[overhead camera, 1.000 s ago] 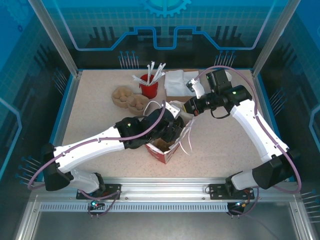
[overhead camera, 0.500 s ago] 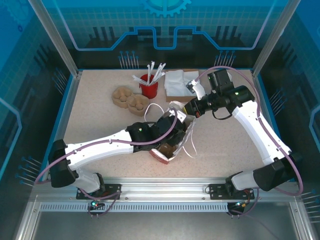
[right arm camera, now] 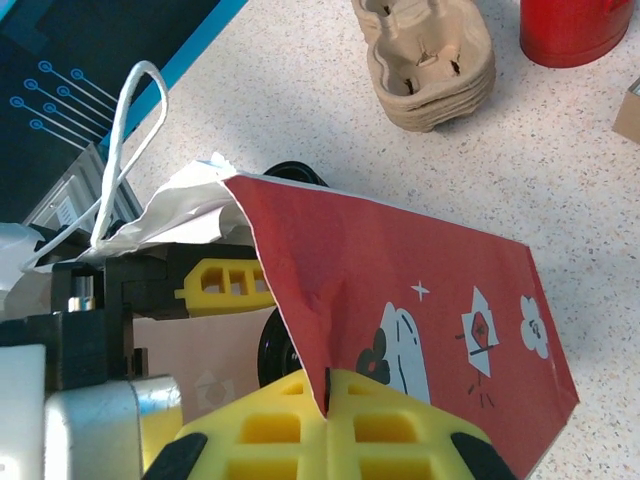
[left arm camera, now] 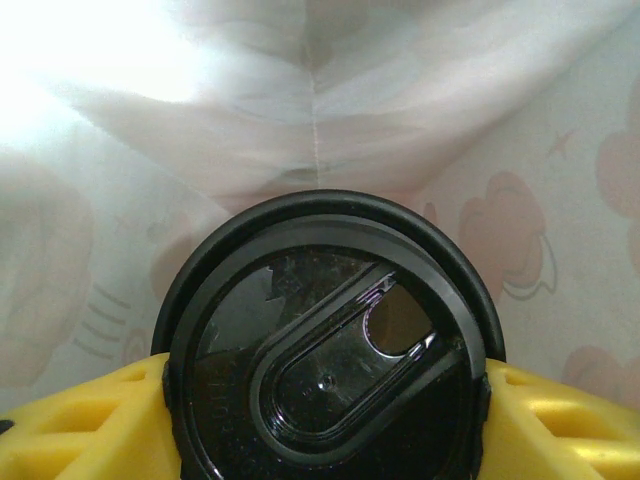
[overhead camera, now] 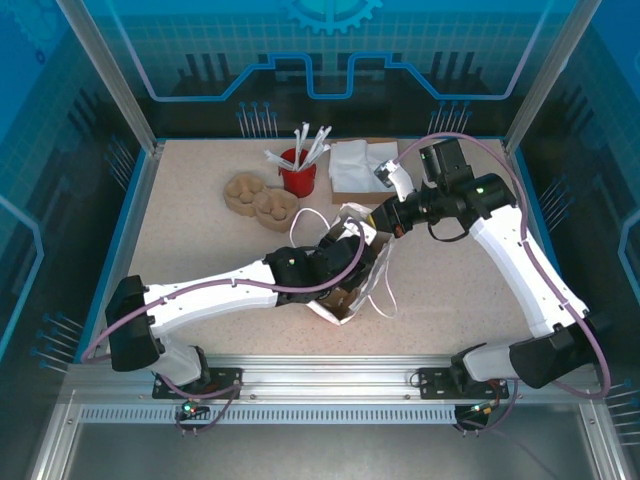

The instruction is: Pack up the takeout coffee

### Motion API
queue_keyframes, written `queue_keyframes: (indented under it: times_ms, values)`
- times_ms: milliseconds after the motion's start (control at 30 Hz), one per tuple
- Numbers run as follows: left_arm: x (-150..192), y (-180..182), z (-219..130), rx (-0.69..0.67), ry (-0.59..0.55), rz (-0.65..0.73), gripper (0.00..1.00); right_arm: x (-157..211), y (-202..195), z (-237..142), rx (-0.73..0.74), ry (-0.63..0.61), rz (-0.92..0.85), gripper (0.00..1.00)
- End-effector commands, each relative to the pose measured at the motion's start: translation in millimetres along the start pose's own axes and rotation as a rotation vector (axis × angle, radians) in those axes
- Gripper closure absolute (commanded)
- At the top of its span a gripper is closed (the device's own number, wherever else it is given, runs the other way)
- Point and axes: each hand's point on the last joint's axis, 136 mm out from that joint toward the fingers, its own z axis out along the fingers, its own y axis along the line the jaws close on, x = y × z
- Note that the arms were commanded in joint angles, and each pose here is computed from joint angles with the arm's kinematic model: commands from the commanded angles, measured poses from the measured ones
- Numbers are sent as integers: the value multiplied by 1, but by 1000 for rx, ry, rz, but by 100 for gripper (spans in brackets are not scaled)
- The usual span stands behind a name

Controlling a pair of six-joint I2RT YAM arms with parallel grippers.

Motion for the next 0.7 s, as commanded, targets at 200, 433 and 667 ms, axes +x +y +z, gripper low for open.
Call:
queue_keyframes:
  times_ms: [200, 433, 667]
  values:
    - [4, 2, 14, -58, 9, 6, 38, 0, 21, -6, -69, -22, -27, 100]
    - [0, 8, 13, -83, -23, 11, 38, 2, 20, -4, -76, -20, -19, 100]
    - [-1, 6, 18, -93, -24, 38, 39, 3, 22, -5, -80, -18, -21, 100]
